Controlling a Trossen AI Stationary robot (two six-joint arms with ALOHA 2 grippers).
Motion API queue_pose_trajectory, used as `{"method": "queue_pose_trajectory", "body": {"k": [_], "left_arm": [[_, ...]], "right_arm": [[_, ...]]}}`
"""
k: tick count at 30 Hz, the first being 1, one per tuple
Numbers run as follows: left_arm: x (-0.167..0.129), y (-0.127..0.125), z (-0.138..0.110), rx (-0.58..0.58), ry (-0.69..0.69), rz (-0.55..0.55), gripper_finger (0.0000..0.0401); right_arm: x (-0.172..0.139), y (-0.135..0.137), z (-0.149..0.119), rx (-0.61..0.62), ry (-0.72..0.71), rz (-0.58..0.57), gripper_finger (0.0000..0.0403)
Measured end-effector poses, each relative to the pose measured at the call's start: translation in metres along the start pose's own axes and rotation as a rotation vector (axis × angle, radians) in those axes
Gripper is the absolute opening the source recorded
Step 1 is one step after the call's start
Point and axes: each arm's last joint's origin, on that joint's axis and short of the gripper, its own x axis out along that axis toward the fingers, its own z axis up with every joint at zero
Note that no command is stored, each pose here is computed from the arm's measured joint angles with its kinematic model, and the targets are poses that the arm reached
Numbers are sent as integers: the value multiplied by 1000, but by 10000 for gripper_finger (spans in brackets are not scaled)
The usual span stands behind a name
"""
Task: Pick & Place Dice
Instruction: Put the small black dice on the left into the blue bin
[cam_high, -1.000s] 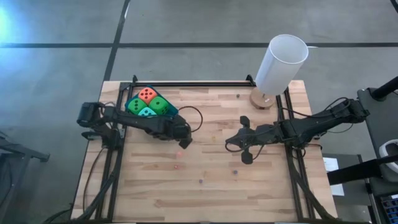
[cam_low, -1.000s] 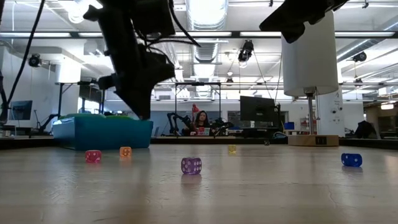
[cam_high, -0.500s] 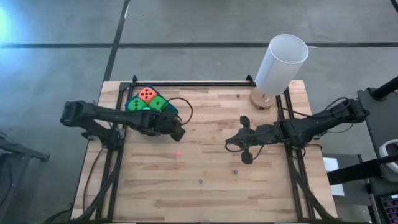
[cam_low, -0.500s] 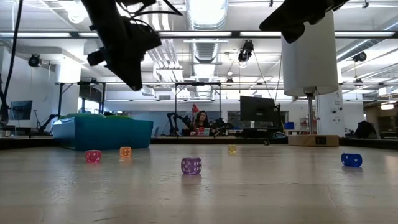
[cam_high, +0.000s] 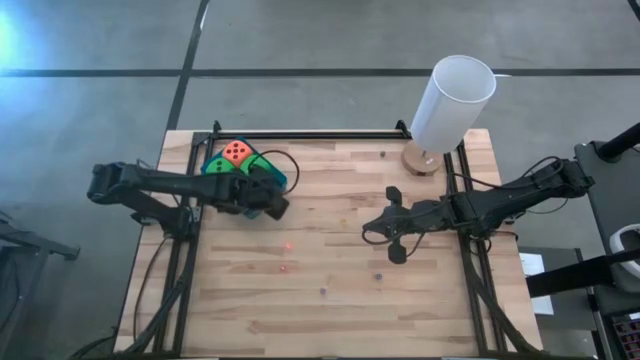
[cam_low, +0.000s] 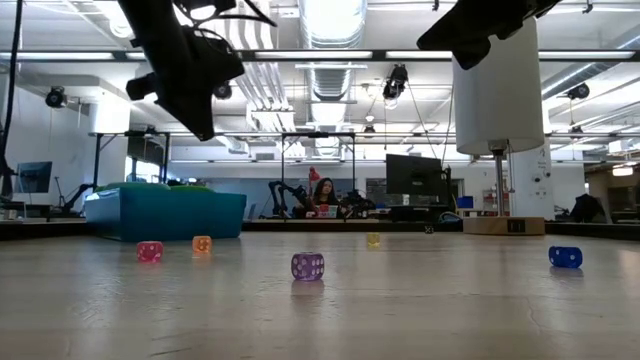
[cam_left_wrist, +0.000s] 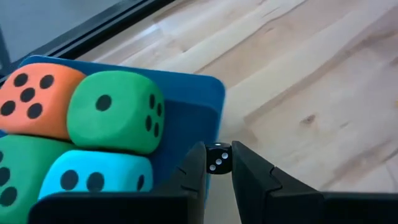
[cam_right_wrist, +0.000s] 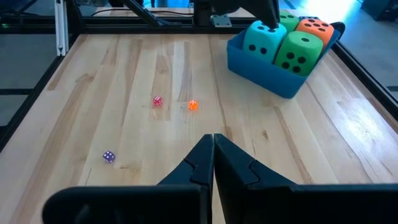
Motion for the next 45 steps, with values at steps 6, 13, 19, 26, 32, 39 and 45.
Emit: {"method": "queue_pose_trajectory", "body": {"k": [6, 13, 19, 26, 32, 39, 45], "left_arm": [[6, 8, 5, -26, 14, 37, 56], [9, 16, 6, -19, 43, 83, 56], [12, 22, 8, -26, 63, 116, 56], [23, 24, 0, -27, 88, 113, 56], [38, 24, -14, -42, 90, 88, 56], [43, 25, -17, -47, 100, 80, 60], [43, 25, -17, -47, 100, 80, 87]], "right_arm": [[0, 0, 0, 0, 0, 0, 8], [0, 0, 0, 0, 0, 0, 8], [0, 0, 0, 0, 0, 0, 8], [0, 0, 0, 0, 1, 0, 8], [0, 0, 0, 0, 0, 0, 8], [0, 0, 0, 0, 0, 0, 8], [0, 0, 0, 0, 0, -1, 8]]}}
